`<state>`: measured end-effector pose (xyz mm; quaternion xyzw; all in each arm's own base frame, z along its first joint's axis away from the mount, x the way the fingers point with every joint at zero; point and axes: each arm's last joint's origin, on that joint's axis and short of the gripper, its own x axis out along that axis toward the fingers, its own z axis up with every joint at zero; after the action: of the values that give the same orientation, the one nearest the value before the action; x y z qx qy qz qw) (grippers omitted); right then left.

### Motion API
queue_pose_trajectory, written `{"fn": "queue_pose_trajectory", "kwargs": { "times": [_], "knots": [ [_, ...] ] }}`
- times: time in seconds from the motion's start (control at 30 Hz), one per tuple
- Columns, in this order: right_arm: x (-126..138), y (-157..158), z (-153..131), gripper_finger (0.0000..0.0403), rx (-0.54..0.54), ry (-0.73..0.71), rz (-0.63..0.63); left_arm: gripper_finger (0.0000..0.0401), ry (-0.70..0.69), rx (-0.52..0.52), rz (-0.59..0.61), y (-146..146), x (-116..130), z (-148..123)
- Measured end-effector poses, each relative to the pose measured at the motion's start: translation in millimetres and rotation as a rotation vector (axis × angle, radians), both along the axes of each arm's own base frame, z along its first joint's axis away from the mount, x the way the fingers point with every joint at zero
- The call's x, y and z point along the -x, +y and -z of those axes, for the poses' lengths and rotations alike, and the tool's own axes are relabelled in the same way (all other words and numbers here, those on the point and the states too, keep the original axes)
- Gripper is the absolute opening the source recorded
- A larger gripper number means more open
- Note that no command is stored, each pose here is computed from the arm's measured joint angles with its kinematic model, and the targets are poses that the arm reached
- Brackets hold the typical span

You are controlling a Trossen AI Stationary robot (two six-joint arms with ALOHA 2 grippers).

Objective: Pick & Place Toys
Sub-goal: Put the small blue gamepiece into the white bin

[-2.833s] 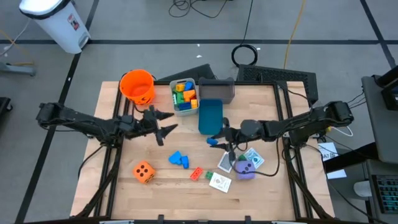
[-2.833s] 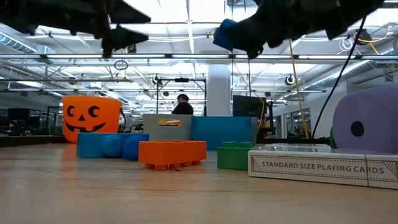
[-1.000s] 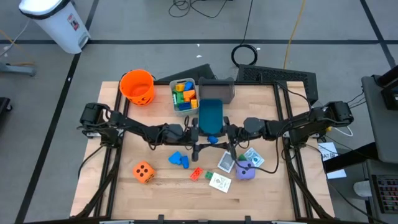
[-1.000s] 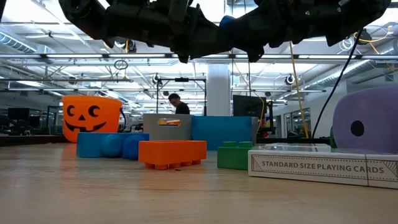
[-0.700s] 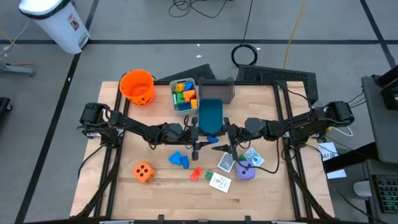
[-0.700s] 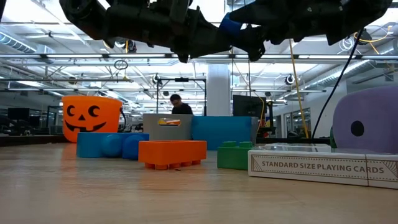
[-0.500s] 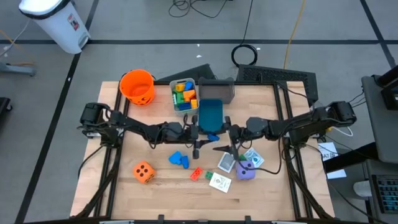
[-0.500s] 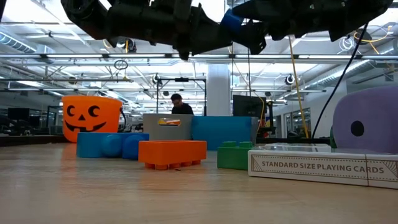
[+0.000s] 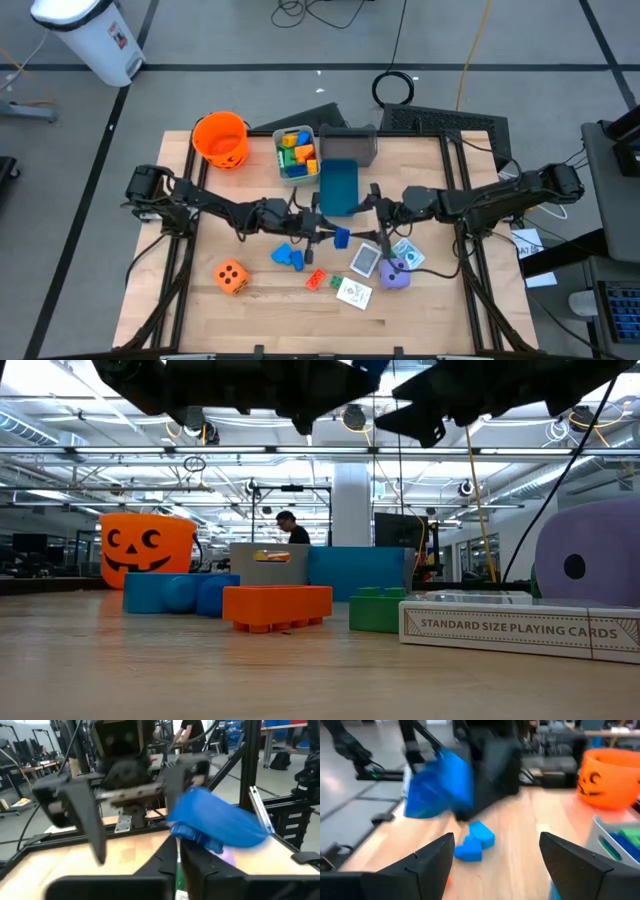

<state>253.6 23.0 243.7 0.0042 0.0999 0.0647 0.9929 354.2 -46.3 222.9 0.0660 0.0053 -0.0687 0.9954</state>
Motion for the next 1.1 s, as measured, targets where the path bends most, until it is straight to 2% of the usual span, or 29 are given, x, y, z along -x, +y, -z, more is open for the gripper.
{"fn": "queue_pose_trajectory", "kwargs": {
  "times": [0.07, 0.23, 0.37, 0.43, 0.6, 0.77, 0.93, 1.1],
  "knots": [
    [0, 0, -1, 0.0282, -0.001, -0.007, 0.004, 0.0004, -0.009, 0.012, -0.002, 0, 2, -5],
    [1, 0, -4, 0.0281, -0.004, -0.023, -0.002, 0.0010, -0.011, 0.075, -0.020, 4, 9, -19],
    [0, 0, 1, 0.0281, -0.027, 0.008, 0.003, 0.0004, 0.031, 0.049, -0.017, 3, 12, -19],
    [-1, 2, 5, 0.0281, -0.046, 0.019, -0.001, 0.0015, 0.066, 0.080, -0.022, 4, 12, -16],
    [-5, 7, 11, 0.0281, -0.033, 0.005, -0.024, 0.0072, 0.133, 0.108, -0.132, 1, 13, -9],
    [-14, 11, 17, 0.0281, -0.028, -0.027, -0.038, 0.0163, 0.324, 0.068, -0.230, -9, 22, 3],
    [-20, 11, 23, 0.0281, -0.030, -0.027, -0.033, 0.0248, 0.641, 0.253, -0.372, -9, 36, 19],
    [-22, 11, 27, 0.0281, -0.030, -0.023, -0.030, 0.0289, 0.874, 0.447, -0.546, -9, 55, 37]
  ]
}}
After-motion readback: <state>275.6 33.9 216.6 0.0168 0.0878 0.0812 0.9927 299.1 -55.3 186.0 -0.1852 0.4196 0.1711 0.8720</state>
